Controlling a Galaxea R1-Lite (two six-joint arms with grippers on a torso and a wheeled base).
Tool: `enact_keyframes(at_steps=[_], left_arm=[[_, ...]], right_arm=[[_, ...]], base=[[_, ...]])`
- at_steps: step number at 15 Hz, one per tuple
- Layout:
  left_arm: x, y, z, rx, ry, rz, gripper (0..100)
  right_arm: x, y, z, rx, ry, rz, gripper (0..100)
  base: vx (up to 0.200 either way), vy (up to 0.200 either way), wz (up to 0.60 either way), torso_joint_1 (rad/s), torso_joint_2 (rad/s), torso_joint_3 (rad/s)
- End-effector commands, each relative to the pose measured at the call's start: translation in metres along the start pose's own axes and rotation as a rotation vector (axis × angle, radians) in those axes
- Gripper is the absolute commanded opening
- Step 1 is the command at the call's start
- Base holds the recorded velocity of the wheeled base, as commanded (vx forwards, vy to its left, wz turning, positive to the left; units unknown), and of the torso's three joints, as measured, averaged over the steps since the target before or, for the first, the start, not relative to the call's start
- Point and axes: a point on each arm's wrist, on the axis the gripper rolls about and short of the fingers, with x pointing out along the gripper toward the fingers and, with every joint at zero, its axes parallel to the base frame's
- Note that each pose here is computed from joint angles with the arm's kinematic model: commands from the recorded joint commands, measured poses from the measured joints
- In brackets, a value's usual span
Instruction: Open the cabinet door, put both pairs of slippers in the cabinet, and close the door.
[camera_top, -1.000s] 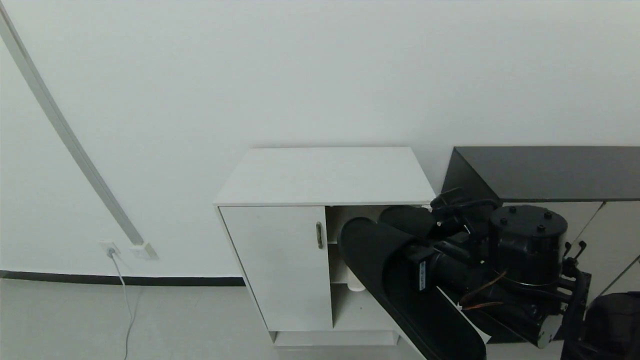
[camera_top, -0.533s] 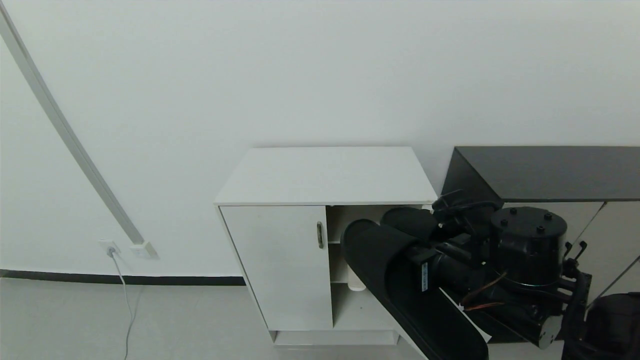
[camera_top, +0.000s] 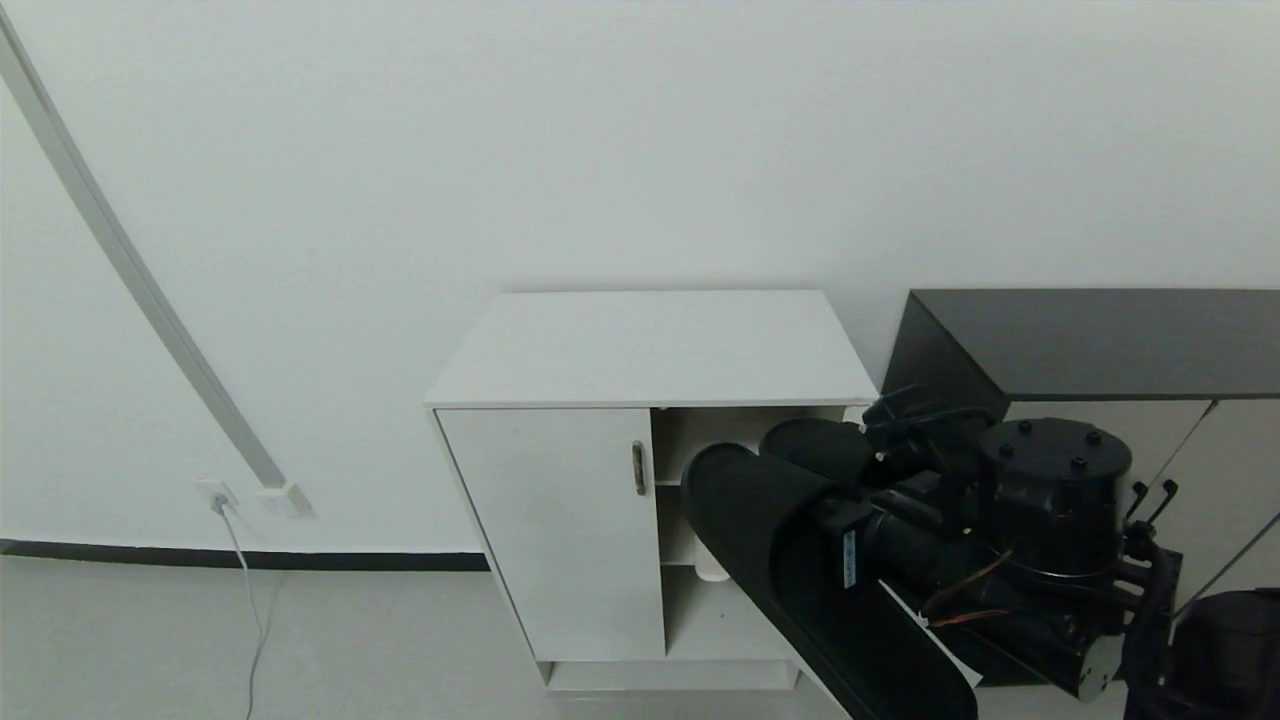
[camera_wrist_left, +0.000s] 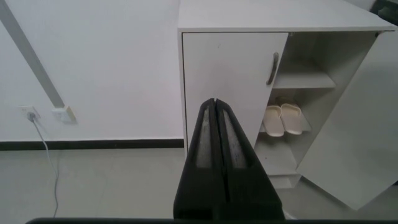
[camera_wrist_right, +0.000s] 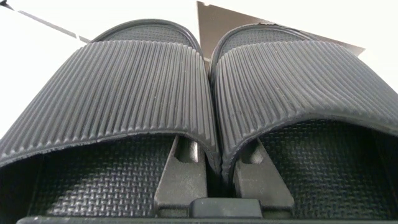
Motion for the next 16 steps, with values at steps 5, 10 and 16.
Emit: enact_keyframes(at_steps=[5,10,16], left_arm=[[0.0000,0.0000,0.0000,0.000,0.000,0.000,0],[0.0000,0.0000,0.0000,-0.002,0.000,0.000,0],[0.0001,0.0000,0.0000,-0.002,0.001,0.000,0]], right_arm=[[0.0003,0.0003,-0.0023,-0.002,0.008,0.000,0],[0.0004,0.0007,-0.0031,-0.004,0.011,0.003,0],[0.0024,0.0008,-0.0068,-0.017,0.014,0.003,0]], base=[[0.000,0.000,0.00,-0.163,0.37,0.207],[0.000,0.000,0.00,-0.211,0.50,0.282],[0.000,0.000,0.00,-0.216,0.54,0.317]])
